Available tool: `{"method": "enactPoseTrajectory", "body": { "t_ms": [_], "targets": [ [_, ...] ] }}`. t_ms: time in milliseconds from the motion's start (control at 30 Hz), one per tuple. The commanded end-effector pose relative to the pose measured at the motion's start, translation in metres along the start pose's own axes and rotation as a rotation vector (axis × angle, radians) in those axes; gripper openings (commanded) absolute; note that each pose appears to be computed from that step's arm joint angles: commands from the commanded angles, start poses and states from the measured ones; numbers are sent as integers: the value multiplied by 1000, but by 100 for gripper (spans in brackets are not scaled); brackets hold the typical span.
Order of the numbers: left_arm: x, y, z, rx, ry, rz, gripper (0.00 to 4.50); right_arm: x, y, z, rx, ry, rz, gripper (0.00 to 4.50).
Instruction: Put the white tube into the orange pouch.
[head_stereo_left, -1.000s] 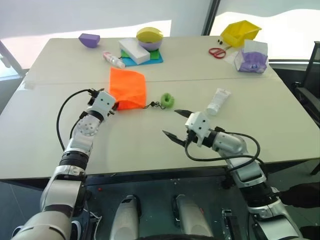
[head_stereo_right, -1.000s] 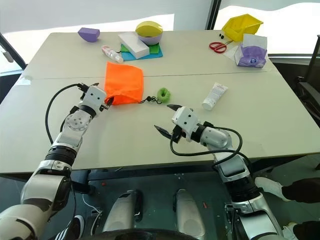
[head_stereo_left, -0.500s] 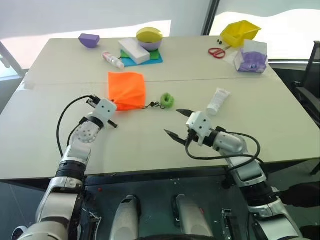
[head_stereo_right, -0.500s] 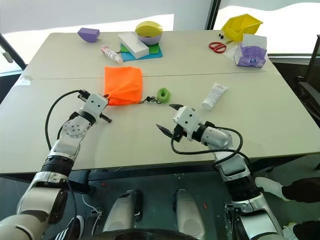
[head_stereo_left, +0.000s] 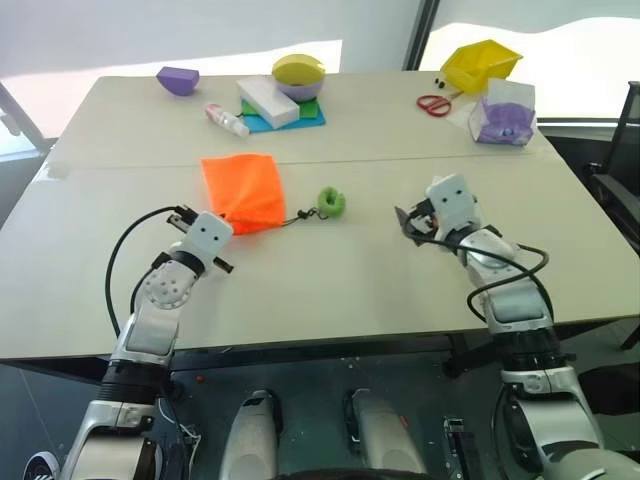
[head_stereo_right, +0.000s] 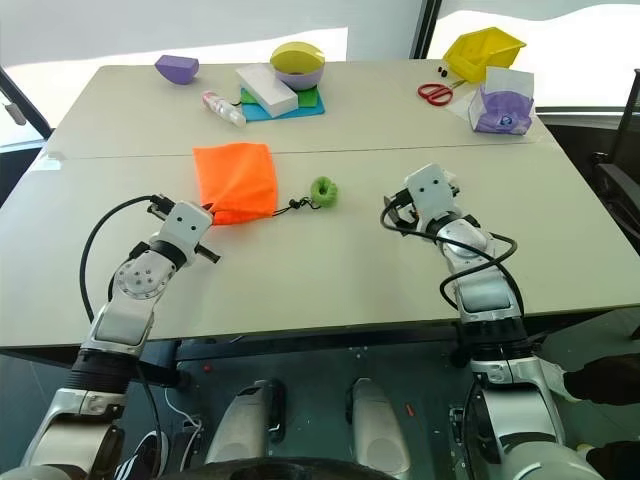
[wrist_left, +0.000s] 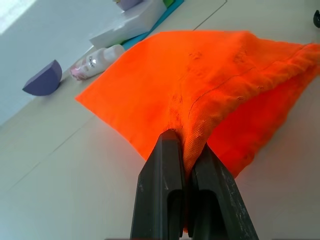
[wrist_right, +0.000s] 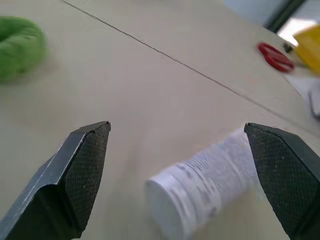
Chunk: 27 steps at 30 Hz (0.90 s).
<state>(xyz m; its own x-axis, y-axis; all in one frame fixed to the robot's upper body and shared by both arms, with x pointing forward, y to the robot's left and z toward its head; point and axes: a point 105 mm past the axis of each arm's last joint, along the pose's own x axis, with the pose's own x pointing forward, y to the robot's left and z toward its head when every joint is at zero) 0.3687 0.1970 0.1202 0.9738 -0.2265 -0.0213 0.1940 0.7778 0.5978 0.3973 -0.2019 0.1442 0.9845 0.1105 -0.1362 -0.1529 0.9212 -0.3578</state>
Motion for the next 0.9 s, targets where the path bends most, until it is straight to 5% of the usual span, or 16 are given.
{"method": "enactPoseTrajectory", "body": {
  "t_ms": [33,300,500,633,900],
  "targets": [
    [-1,4,7,6,-26,32,9,0,-13,9,188,71,-109,450],
    [2,1,9,-6,-32,32,9,2,-10,20,474,243,-102,450],
    [4,-5,10,-23,-40,25,9,7,-20,4,439,401,-182,450],
    [3,-7,11,-27,-41,22,9,15,-12,3,568,428,-139,450],
    [4,-3,14,-28,-49,31,9,21,-12,-8,536,457,-167,450]
  ]
}}
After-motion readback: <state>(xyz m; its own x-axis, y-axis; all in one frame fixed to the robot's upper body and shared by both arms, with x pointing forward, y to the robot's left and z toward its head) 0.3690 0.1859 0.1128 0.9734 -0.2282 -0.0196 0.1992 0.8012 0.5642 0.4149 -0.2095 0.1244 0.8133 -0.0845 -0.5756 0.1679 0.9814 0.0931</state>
